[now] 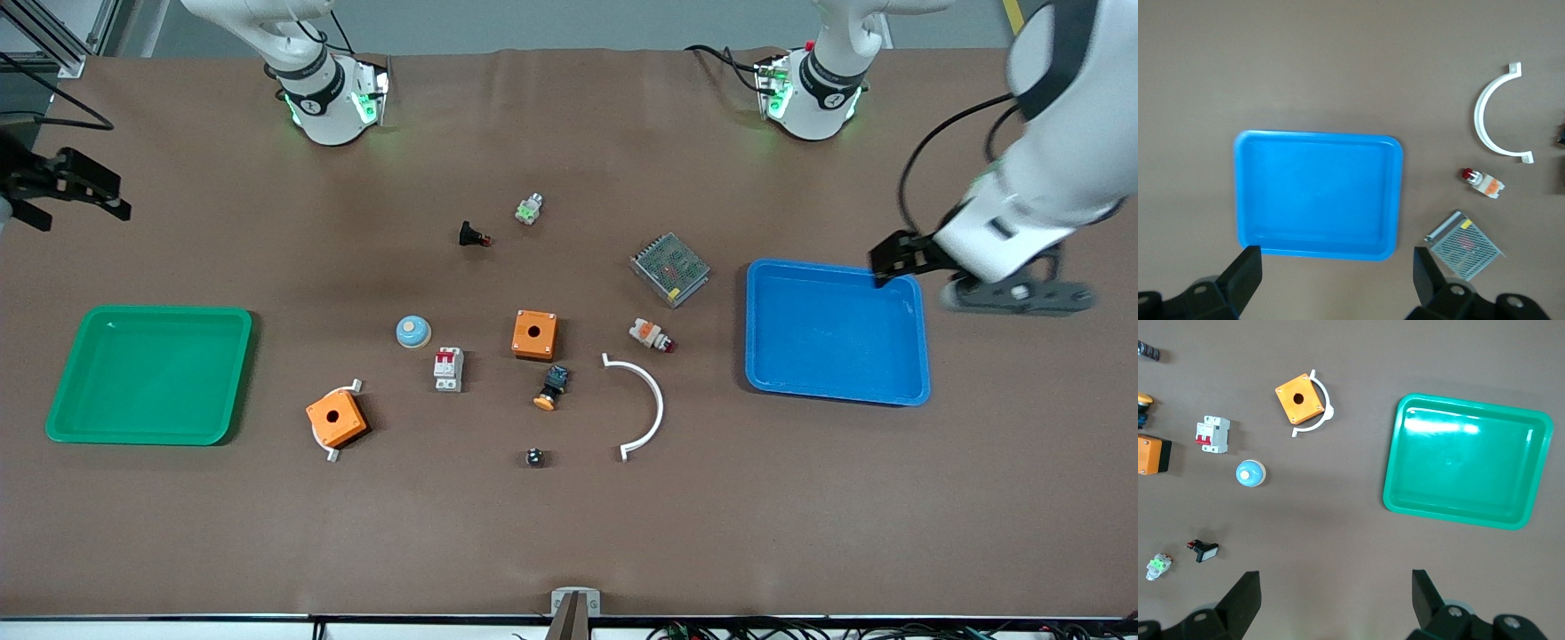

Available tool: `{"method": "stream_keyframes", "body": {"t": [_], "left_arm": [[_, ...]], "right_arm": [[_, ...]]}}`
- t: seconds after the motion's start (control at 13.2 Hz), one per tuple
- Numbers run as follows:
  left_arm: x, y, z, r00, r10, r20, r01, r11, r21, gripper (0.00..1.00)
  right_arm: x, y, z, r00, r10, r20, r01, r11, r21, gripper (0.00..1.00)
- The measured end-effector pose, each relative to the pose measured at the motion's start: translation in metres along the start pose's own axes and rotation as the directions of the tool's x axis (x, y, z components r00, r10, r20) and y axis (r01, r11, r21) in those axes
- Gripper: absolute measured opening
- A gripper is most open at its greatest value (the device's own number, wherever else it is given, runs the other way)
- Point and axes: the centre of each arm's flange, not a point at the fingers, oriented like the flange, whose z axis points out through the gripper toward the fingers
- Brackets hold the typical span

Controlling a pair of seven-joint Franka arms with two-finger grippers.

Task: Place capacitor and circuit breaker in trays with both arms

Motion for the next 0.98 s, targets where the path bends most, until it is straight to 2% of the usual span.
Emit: {"method": "stream_keyframes", "body": {"t": [0.23,0.53,0.76,0.83,0.98], "left_arm": [[0.030,0.075,0.045,1.000,-0.015,0.020,0.016,1.000,-0.013,1.00],[0.075,0.173,0.122,0.989,-0.082,-0.123,0.067,0.991,-0.116,1.00],[0.082,0.226,0.184,0.974,-0.131,-0.183,0.099,0.980,-0.174,1.00],[0.081,0.243,0.202,0.969,-0.140,-0.206,0.100,0.977,-0.190,1.00],[0.079,0.276,0.232,0.952,-0.176,-0.252,0.114,0.964,-0.242,1.00]], "right_arm": [[0.036,-0.028,0.049,0.999,0.004,0.035,-0.004,1.000,-0.004,1.00],[0.082,-0.090,0.122,0.998,-0.025,0.064,0.026,1.000,-0.004,0.97],[0.102,-0.134,0.165,0.997,-0.026,0.071,0.025,1.000,0.009,0.93],[0.106,-0.144,0.178,0.997,-0.028,0.076,0.028,1.000,0.008,0.89],[0.114,-0.154,0.204,0.996,-0.019,0.083,0.019,1.000,0.007,0.88]]}}
